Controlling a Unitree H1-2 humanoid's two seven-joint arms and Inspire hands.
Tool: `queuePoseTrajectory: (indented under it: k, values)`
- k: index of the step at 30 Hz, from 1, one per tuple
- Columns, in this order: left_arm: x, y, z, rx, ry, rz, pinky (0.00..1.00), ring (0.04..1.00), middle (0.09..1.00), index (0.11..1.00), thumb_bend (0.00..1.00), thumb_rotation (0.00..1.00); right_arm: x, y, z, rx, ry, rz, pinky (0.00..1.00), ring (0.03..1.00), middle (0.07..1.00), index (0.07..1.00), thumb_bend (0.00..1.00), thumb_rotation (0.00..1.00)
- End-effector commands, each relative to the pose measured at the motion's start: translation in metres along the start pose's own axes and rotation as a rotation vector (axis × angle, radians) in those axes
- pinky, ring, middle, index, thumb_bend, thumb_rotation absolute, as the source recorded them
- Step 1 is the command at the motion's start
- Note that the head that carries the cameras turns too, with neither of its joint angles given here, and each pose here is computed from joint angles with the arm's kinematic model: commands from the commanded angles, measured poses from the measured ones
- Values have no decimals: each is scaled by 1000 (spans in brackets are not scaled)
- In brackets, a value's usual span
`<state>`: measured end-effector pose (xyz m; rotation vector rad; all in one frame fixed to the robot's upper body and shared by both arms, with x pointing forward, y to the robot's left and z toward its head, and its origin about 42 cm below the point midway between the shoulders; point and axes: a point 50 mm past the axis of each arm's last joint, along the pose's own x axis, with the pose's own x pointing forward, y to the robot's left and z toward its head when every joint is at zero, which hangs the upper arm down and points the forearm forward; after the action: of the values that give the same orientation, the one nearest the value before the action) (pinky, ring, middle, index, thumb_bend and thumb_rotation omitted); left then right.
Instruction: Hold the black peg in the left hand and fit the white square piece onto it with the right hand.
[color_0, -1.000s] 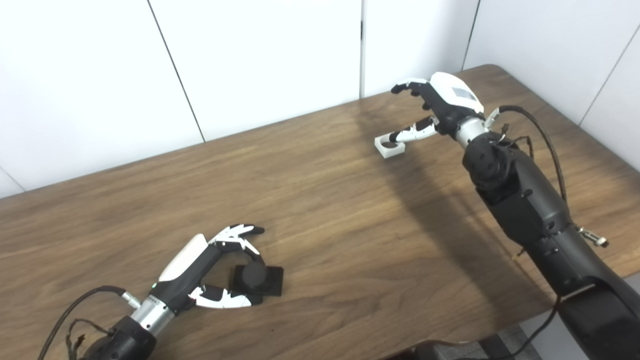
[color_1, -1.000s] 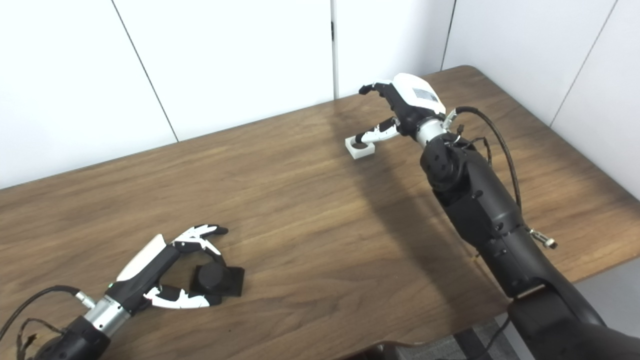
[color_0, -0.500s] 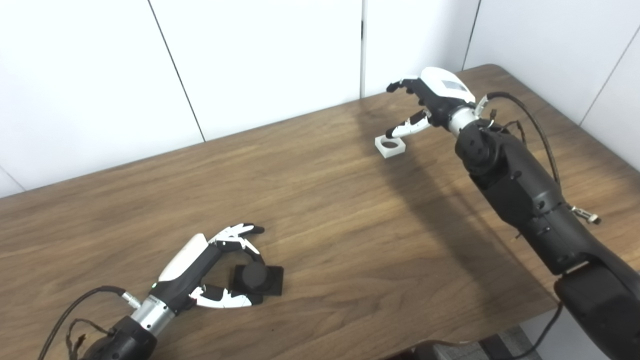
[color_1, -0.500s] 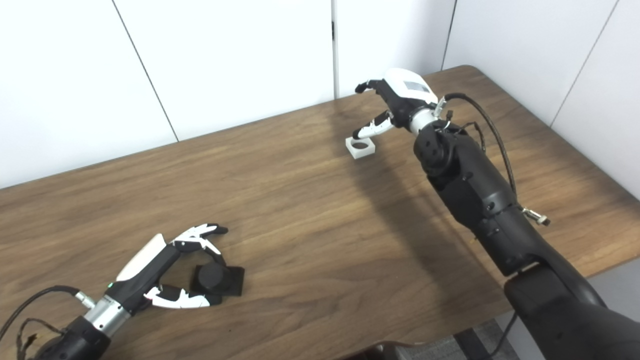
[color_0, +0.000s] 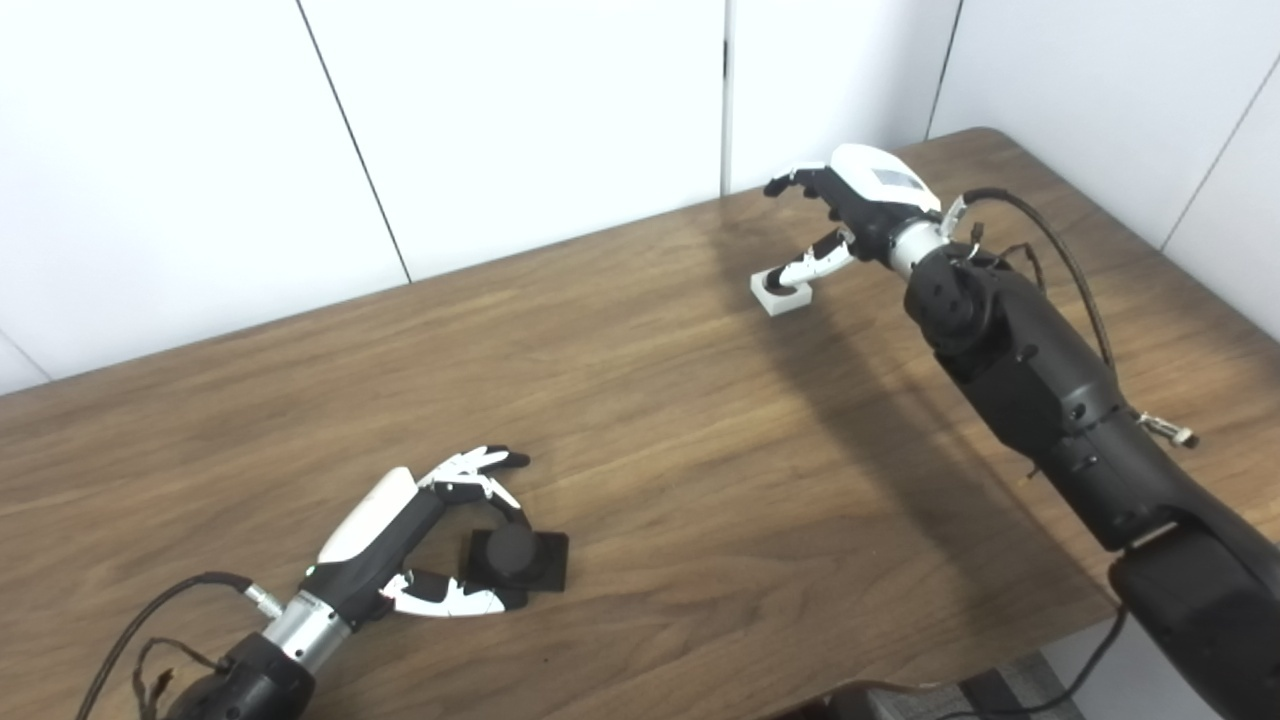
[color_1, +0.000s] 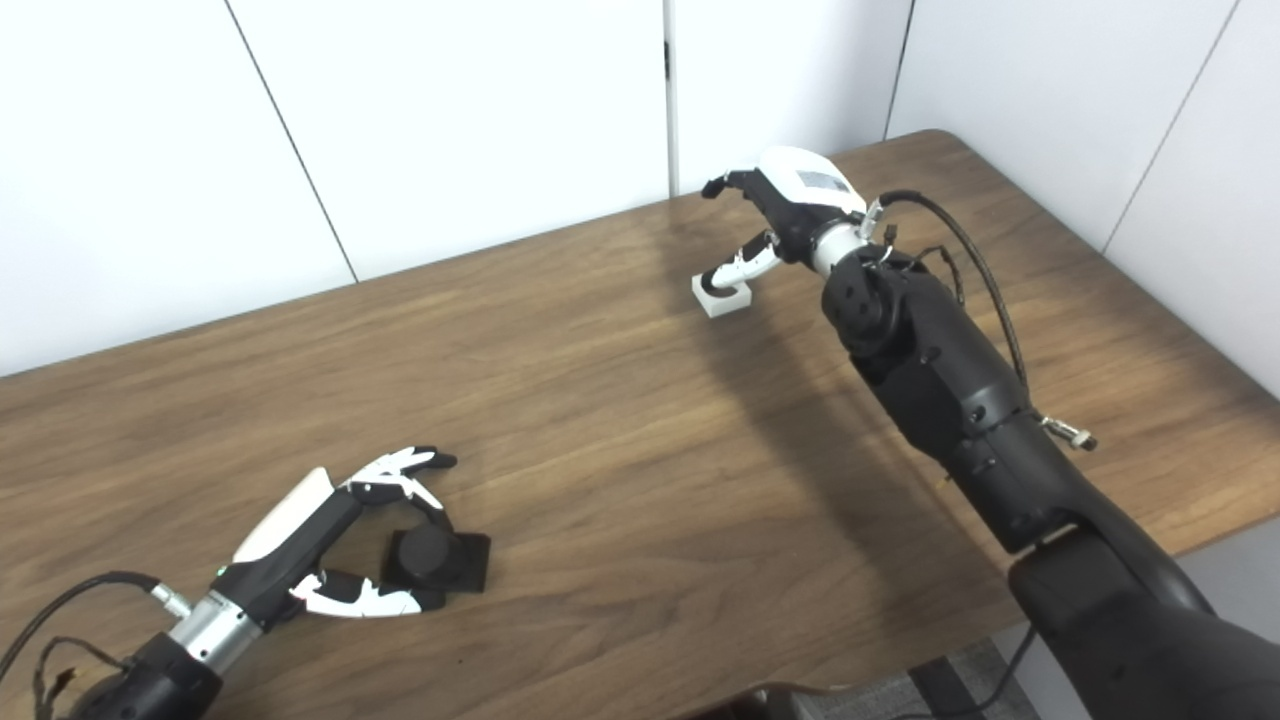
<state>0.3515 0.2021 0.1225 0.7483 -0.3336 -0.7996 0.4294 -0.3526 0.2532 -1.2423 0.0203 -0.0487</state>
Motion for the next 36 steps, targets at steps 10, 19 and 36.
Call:
queuePoseTrajectory:
  k: [10,19,36]
  values:
    - [-16,-26,-15,1,96,-126,951,942,889,494,516,74,3,-27,10,-63,-46,-47,696,834,872,799,657,429]
    - [-15,-24,-17,9,93,-123,919,937,884,493,516,75,3,-26,9,-84,-51,-7,703,837,877,796,672,442]
    - [-16,-25,-16,4,97,-122,935,936,886,493,515,78,6,-23,6,-139,-45,28,707,831,876,795,679,451]
